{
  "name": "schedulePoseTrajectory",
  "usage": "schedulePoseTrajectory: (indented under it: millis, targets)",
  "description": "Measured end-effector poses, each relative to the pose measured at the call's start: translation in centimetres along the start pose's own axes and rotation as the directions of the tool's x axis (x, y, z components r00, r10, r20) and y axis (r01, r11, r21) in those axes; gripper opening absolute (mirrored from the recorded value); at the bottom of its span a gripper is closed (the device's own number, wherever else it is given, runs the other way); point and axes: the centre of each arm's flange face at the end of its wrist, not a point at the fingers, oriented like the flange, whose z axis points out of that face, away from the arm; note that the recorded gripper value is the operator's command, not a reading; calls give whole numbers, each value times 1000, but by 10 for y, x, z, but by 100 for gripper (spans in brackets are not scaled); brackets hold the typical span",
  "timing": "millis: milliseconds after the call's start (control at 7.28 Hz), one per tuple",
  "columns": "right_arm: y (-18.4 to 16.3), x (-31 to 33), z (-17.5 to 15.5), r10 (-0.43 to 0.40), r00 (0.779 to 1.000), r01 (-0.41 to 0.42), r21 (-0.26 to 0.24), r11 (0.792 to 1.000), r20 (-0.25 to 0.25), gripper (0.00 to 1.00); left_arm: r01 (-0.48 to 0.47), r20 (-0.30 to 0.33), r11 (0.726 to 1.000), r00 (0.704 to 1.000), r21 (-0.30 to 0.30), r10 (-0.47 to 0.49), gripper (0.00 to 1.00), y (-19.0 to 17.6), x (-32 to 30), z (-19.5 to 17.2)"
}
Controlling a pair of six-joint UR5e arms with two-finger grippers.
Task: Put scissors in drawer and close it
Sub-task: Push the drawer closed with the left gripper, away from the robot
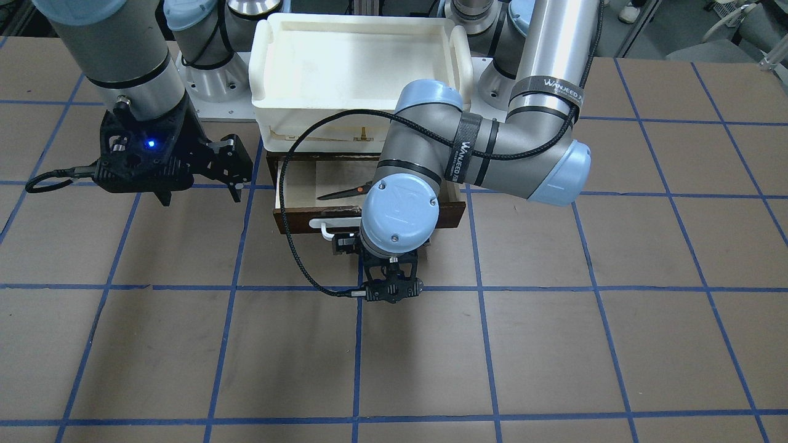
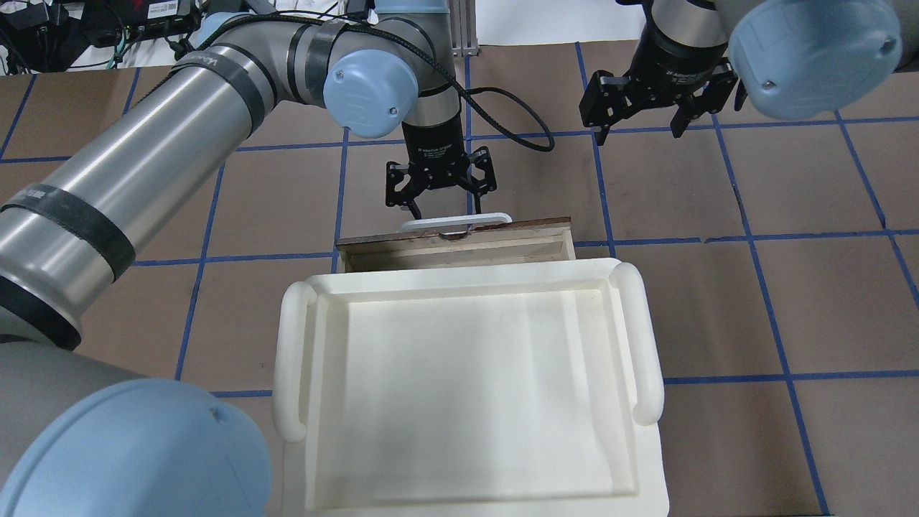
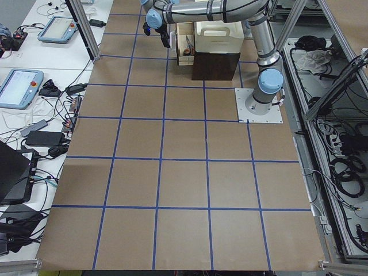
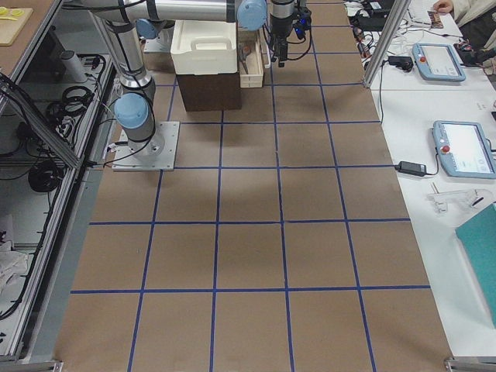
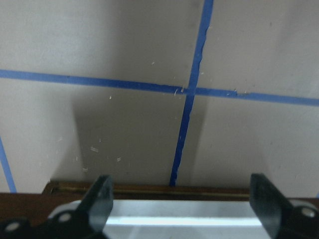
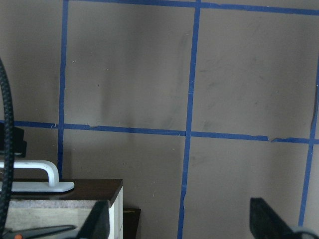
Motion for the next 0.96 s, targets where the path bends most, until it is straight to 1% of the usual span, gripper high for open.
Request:
schedulePoseTrajectory:
  millis: [275,549,687,824,962]
  targets:
    - [0,0,0,0,1000,0,2,1000,0,100,12,-15,996,1000,-91,-13,100,18,-3,17]
    - [0,0,0,0,1000,0,4,1000,0,100,25,1,983,1000,-180,-26,100,35,-7,27]
    - [0,0,0,1,1000,-1,4,1000,0,100,26,4,979,1000,-204,-26,100,45,-8,30]
    - [0,0,0,1,1000,-1,4,1000,0,100,19,1,977,1000,-212,-19,100,56,-5,30]
    - [0,0,0,1,1000,-1,4,1000,0,100,8,0,979,1000,-203,-8,100,64,-1,27]
